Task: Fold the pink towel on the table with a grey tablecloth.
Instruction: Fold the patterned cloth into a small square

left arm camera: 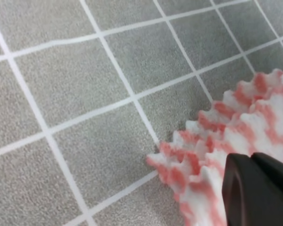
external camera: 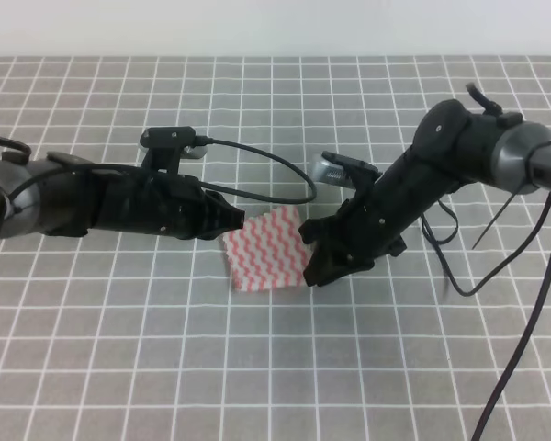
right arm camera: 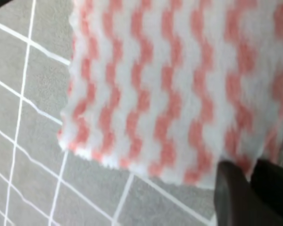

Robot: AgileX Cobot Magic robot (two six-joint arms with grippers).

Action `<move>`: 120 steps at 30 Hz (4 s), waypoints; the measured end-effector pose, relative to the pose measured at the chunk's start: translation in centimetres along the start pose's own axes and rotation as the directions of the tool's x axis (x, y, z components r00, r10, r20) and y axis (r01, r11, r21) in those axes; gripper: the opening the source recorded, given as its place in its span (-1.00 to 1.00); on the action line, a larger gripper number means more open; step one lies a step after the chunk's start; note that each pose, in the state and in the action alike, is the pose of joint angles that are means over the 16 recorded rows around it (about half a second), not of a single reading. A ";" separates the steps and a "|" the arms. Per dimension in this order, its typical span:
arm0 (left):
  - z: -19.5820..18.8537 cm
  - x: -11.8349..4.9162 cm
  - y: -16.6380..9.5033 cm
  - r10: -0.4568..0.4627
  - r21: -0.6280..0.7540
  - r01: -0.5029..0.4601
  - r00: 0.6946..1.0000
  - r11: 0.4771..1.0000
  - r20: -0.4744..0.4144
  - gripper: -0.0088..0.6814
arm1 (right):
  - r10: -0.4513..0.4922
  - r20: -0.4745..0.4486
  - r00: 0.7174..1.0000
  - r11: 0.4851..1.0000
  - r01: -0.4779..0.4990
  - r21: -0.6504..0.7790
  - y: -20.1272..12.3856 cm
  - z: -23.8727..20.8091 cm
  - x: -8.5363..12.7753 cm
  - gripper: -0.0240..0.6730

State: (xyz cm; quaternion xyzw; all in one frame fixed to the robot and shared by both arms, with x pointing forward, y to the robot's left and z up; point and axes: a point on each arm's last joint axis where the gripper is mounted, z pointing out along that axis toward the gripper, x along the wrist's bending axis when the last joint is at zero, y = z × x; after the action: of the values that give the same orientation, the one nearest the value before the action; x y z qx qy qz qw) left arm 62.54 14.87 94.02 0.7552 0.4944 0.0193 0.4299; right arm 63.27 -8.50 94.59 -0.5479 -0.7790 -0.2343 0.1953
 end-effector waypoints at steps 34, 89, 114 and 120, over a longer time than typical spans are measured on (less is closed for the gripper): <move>-3.1 -1.3 2.9 0.014 -0.096 -0.014 1.000 0.995 0.006 -0.98 | 0.058 0.001 0.998 0.969 -0.056 -0.241 4.3 0.6 -0.7 -0.97; 0.2 -3.9 -1.5 0.020 0.243 -0.061 0.985 0.968 0.169 -0.98 | 0.024 -0.012 1.000 0.994 -0.025 -0.103 2.9 -1.4 0.7 -0.97; -5.8 -5.6 2.3 0.179 -0.013 -0.180 0.983 0.984 -0.047 -0.98 | -0.038 0.066 0.997 0.991 0.046 -0.123 2.2 -5.1 1.7 -0.97; -12.3 -7.7 1.9 0.187 -0.179 -0.217 0.968 0.960 -0.166 -0.98 | -0.078 0.126 0.989 0.975 0.102 -0.197 0.8 -9.1 3.6 -0.97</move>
State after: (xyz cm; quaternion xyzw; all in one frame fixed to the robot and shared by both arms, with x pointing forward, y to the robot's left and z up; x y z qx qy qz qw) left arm 54.44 16.51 106.09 0.7524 0.4407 0.1674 0.4600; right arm 63.28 -10.82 104.12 -0.5419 -0.7852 -0.2884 0.0816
